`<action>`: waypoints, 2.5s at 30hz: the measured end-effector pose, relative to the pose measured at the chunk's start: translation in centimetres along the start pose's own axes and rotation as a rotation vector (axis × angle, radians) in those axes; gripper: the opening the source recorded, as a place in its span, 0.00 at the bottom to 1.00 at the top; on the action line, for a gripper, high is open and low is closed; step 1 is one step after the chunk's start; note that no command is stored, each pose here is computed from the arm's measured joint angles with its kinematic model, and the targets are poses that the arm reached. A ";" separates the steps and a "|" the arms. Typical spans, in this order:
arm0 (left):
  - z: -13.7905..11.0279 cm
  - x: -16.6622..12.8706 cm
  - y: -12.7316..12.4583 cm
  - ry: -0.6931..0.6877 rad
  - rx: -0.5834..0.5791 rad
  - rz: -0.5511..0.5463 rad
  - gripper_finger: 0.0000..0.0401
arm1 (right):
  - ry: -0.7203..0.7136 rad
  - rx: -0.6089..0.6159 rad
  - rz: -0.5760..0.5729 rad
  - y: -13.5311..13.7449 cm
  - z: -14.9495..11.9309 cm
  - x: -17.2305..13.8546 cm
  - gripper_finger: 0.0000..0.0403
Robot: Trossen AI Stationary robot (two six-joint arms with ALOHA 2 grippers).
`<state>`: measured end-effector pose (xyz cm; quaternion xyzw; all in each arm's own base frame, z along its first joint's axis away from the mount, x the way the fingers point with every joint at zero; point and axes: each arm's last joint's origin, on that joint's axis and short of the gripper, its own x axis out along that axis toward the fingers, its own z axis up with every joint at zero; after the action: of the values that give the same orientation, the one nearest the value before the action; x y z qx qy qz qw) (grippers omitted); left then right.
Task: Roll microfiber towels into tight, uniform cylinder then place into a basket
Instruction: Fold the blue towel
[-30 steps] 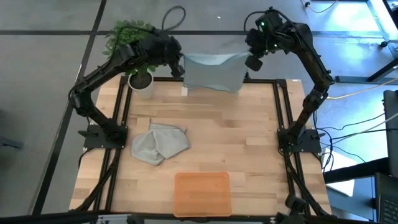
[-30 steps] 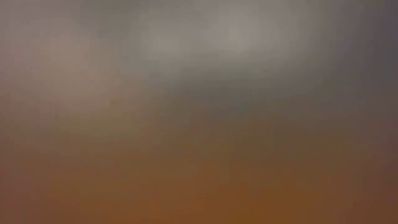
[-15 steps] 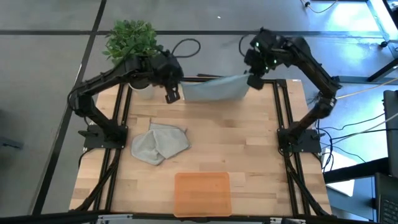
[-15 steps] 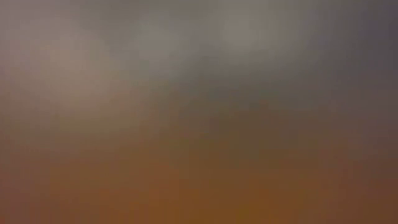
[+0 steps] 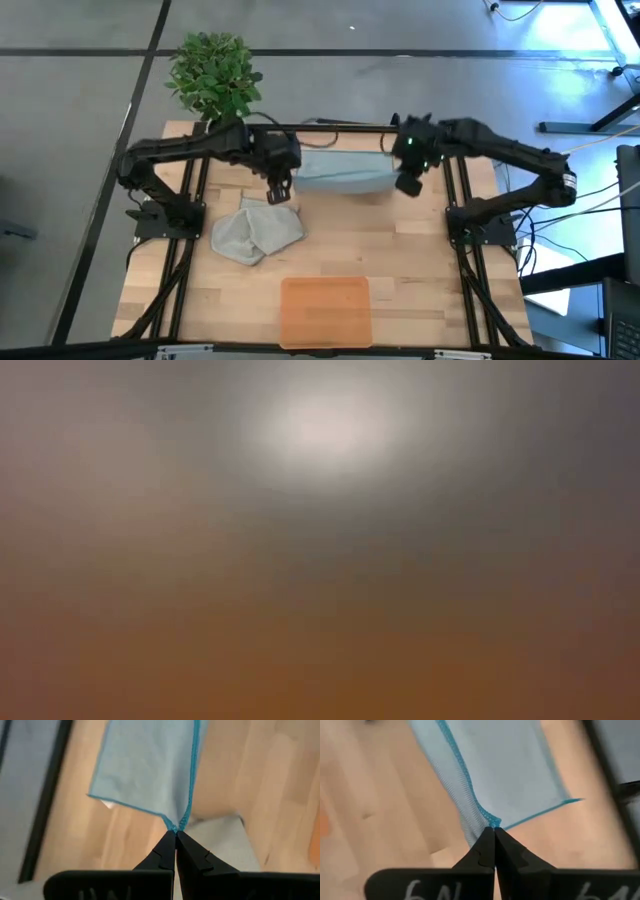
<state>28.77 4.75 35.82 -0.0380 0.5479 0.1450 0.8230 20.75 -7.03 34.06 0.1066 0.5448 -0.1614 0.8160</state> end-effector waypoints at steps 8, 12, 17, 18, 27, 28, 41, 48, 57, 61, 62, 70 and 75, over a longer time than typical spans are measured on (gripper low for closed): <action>-2.1 4.2 -3.4 0.097 -0.020 -0.082 0.00 | 0.087 0.029 0.067 3.5 -2.5 5.2 0.00; -3.4 5.9 -4.7 0.137 -0.031 -0.085 0.00 | 0.125 0.019 0.140 4.8 -3.8 7.1 0.00; -4.3 6.9 -5.5 0.166 -0.047 -0.078 0.00 | 0.159 0.034 0.149 5.3 -4.7 8.2 0.00; -4.4 7.0 -5.5 0.167 -0.046 -0.071 0.00 | 0.161 0.031 0.147 5.3 -4.8 8.2 0.00; -3.4 7.8 -3.1 0.086 -0.126 0.028 0.00 | 0.068 0.046 -0.062 3.5 -4.0 8.5 0.00; -3.3 7.9 -2.9 0.079 -0.136 0.029 0.00 | 0.055 0.049 -0.066 3.4 -3.8 8.5 0.00; -2.6 8.1 -2.9 0.033 -0.091 -0.129 0.00 | -0.014 0.033 -0.044 3.1 -3.0 8.6 0.00; -2.1 9.7 -4.0 0.061 -0.076 -0.214 0.08 | -0.014 0.034 -0.043 3.1 -3.0 8.6 0.00; -2.3 14.4 -6.5 0.171 0.218 -0.227 0.22 | -0.018 0.034 -0.042 3.2 -3.0 8.6 0.02; -2.5 15.8 -7.0 0.208 0.246 -0.227 0.21 | -0.020 0.034 -0.041 3.2 -3.0 8.6 0.02; -2.5 16.1 -7.0 0.217 0.245 -0.225 0.21 | -0.019 0.034 -0.041 3.2 -3.0 8.6 0.02; -2.2 17.1 -5.9 0.224 0.166 -0.199 0.21 | -0.021 0.033 -0.041 3.2 -3.0 8.6 0.02; -1.8 17.2 -5.3 0.193 0.104 -0.214 0.21 | -0.023 0.032 -0.041 3.2 -2.9 8.6 0.02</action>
<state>34.86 2.65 18.87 -0.0671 0.6241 0.0237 0.7781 22.49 -4.33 25.02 0.1068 0.5345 -0.1882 0.8170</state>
